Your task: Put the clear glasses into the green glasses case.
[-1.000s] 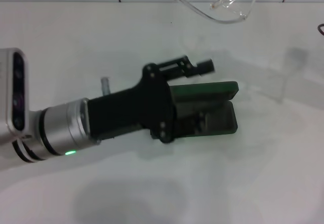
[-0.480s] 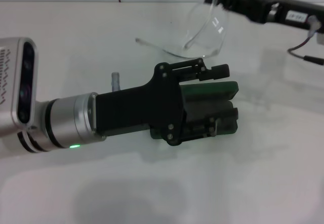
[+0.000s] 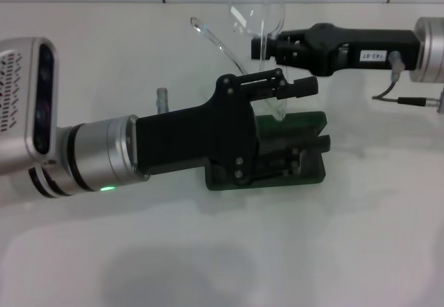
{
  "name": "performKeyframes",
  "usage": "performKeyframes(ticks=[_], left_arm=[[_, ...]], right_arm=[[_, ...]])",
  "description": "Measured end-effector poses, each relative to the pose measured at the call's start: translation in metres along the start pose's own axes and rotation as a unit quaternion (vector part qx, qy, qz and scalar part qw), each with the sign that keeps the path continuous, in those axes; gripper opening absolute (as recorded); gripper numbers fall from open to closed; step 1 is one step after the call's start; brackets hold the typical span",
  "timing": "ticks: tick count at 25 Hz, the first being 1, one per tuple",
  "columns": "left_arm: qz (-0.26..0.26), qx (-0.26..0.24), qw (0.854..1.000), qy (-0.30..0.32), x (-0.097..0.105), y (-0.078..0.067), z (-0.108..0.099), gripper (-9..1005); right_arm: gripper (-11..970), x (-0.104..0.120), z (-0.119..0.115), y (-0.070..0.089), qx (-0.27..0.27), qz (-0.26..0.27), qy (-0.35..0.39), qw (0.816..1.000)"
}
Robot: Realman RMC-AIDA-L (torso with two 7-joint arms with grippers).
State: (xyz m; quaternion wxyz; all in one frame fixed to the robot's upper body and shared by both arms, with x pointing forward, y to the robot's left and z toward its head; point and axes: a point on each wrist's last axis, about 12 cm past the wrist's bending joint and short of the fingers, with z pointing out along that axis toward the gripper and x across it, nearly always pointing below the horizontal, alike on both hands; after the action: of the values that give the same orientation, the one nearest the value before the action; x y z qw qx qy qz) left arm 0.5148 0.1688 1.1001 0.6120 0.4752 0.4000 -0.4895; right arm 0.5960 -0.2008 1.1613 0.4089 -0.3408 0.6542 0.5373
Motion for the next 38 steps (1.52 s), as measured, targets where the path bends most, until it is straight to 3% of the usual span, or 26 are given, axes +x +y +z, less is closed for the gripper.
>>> performKeyframes(ticks=[17,38], left_arm=[[0.005,0.001,1.000,0.008,-0.002,0.009,0.007,600],[0.010,0.000,1.000,0.007,-0.003,0.010,0.008,600]], right_arm=[[118,0.009,0.013,0.005,-0.037,0.003,0.139,0.990],[119,0.015,0.017,0.021,-0.103,0.015,0.198,0.975]])
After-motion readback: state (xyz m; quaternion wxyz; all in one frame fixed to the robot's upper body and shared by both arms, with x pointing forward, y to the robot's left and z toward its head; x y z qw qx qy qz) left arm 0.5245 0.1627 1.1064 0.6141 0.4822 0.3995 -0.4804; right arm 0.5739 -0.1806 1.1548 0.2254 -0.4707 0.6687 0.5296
